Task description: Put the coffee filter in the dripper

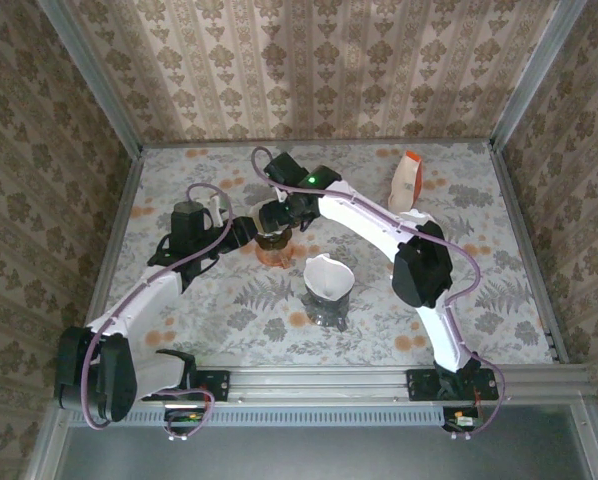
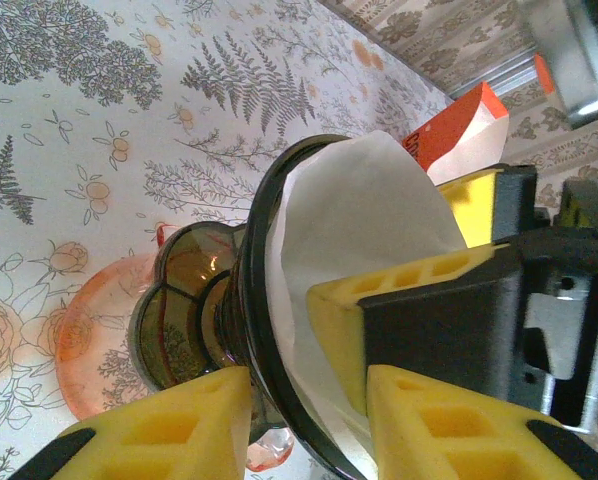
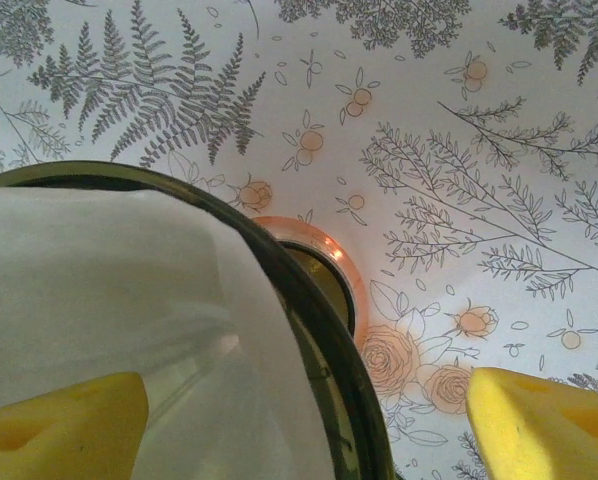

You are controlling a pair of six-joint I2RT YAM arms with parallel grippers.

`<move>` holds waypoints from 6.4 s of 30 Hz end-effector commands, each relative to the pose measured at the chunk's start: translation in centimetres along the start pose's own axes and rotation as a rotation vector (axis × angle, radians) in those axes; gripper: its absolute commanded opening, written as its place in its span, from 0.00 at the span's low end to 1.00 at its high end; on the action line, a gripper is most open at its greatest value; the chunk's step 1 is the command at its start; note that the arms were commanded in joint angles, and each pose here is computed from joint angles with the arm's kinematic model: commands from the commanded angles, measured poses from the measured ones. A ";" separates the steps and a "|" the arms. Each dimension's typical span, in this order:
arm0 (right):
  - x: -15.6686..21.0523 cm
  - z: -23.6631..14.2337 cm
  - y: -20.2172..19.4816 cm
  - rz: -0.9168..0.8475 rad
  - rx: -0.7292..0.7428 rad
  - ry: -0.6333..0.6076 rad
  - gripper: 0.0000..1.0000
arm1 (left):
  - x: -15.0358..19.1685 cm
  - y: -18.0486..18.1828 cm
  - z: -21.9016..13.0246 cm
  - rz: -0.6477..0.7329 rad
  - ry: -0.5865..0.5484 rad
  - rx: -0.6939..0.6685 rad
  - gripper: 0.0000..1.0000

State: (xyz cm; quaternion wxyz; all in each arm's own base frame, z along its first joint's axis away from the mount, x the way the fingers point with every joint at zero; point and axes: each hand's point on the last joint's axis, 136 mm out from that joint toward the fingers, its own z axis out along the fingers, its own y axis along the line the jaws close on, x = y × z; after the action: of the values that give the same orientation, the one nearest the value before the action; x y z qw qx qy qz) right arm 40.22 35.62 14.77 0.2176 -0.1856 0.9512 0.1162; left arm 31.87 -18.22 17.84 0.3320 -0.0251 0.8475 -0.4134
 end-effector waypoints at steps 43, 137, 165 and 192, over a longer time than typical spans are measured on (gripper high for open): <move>-0.7 -0.6 -1.4 -0.020 0.091 -0.023 0.88 | 0.8 0.7 1.0 -0.019 0.028 0.003 0.36; 12.1 -29.0 -27.6 0.649 0.661 -0.764 1.00 | -10.2 22.6 -7.6 0.413 -0.391 -1.001 1.00; 15.6 -26.2 -33.7 0.634 0.866 -0.733 1.00 | -8.0 20.5 -5.7 0.594 -0.494 -0.850 1.00; 14.4 -8.9 -37.9 0.447 0.658 -0.598 1.00 | -8.0 20.5 -5.7 0.595 -0.492 -0.850 1.00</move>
State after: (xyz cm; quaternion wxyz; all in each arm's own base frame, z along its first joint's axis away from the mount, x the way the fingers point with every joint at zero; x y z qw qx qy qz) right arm 38.36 -6.66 9.51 0.4881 0.1683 0.8478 -0.1212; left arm 39.43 1.88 9.46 0.5729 -0.0213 0.8138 0.0950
